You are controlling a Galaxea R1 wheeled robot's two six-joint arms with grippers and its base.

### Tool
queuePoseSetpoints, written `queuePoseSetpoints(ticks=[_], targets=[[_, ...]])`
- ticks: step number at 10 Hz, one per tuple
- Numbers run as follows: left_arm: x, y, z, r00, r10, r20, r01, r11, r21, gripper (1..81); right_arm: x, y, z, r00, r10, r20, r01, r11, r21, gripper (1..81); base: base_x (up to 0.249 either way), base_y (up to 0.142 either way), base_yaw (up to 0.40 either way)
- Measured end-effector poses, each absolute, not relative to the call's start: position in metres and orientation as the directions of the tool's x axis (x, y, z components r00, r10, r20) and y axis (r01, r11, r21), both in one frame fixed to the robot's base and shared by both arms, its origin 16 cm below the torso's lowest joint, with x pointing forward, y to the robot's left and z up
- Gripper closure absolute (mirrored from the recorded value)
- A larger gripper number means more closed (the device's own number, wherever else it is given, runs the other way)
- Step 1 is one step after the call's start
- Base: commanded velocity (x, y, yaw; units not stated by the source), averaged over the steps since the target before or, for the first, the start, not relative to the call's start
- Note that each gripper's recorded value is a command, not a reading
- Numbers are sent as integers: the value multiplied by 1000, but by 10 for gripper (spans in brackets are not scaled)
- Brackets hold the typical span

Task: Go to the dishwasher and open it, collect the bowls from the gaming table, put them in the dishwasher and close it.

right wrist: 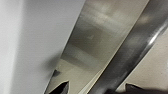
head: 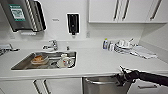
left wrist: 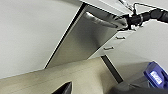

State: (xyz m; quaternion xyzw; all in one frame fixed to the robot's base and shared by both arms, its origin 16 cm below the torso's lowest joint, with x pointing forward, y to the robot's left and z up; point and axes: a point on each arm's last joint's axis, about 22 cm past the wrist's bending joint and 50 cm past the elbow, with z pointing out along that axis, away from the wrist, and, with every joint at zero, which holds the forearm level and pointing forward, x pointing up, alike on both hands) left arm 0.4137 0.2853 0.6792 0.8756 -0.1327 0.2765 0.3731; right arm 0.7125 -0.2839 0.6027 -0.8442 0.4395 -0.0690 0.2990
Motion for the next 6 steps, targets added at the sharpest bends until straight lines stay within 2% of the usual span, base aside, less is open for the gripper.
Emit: queuePoseSetpoints(ticks=[6], targets=[[415, 281, 677, 812, -26, 583, -442, -680, 585, 10, 695, -313, 568, 520, -849, -93, -786, -433, -440, 10, 0, 0, 0]])
